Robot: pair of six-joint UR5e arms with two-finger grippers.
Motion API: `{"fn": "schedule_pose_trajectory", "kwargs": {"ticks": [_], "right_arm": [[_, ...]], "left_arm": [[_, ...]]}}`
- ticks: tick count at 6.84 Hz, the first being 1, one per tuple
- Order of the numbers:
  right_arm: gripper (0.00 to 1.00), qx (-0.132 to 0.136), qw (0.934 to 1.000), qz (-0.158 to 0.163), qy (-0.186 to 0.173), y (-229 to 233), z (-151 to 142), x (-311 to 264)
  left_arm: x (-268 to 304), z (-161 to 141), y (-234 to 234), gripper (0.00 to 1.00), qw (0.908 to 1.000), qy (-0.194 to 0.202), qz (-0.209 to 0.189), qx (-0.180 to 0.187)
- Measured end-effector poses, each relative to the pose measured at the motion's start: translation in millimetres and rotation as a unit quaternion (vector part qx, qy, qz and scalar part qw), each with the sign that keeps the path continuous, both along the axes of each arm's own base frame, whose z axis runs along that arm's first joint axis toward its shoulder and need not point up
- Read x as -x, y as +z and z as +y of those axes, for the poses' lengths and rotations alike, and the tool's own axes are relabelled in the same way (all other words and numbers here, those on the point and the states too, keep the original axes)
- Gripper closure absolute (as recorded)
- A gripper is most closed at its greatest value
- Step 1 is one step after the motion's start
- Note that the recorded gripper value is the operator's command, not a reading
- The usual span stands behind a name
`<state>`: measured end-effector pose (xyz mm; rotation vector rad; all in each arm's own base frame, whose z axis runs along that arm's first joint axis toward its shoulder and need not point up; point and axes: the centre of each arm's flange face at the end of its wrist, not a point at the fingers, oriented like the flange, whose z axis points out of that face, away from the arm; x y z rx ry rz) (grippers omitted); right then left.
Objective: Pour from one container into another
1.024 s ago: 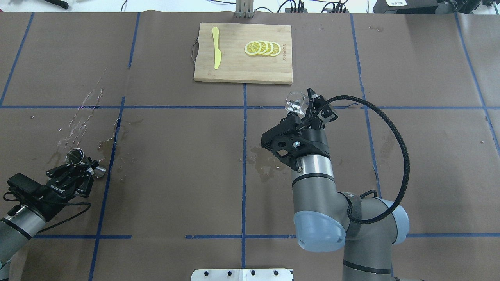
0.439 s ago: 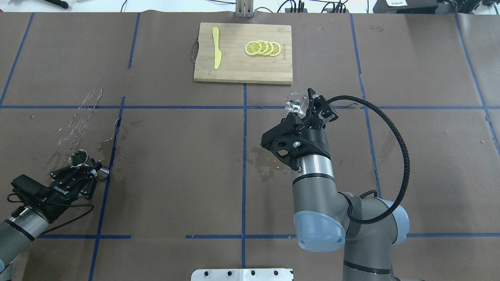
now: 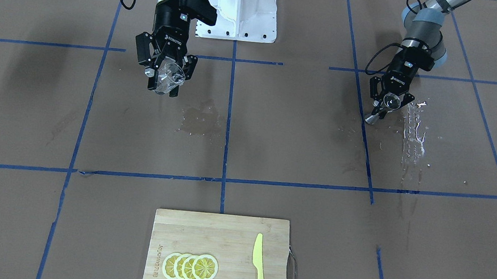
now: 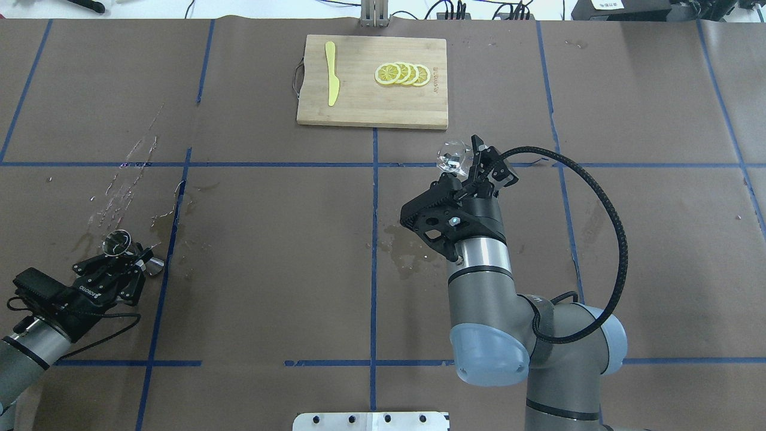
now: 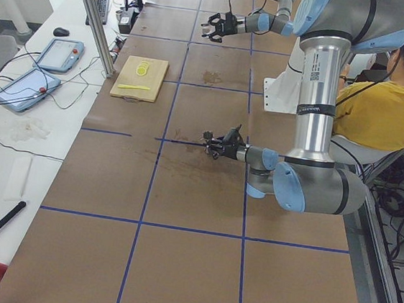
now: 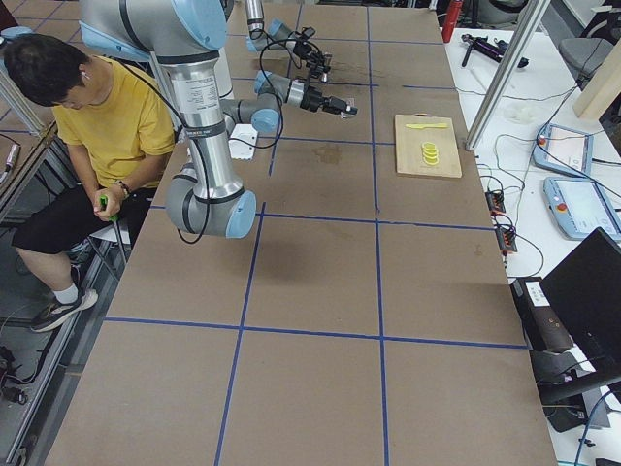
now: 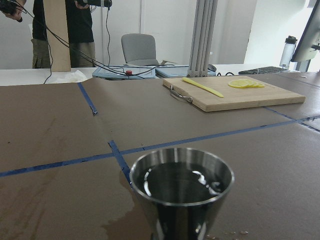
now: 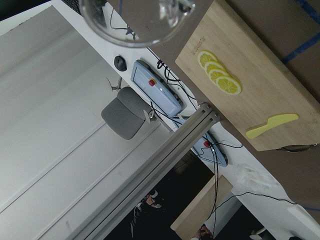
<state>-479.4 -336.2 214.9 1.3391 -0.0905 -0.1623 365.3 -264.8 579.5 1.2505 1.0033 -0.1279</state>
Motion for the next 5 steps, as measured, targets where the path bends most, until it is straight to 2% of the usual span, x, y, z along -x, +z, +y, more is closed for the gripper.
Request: {"fn": "schedule_pose_trajectory", "kwargs": {"ticks": [5], "right_arm": [[1.0, 0.0, 1.0, 0.0, 0.0, 0.0, 0.0, 0.0]], "left_arm": [[-0.2, 0.3, 0.9, 1.0, 1.0, -0.001, -0.008, -0.004]]}}
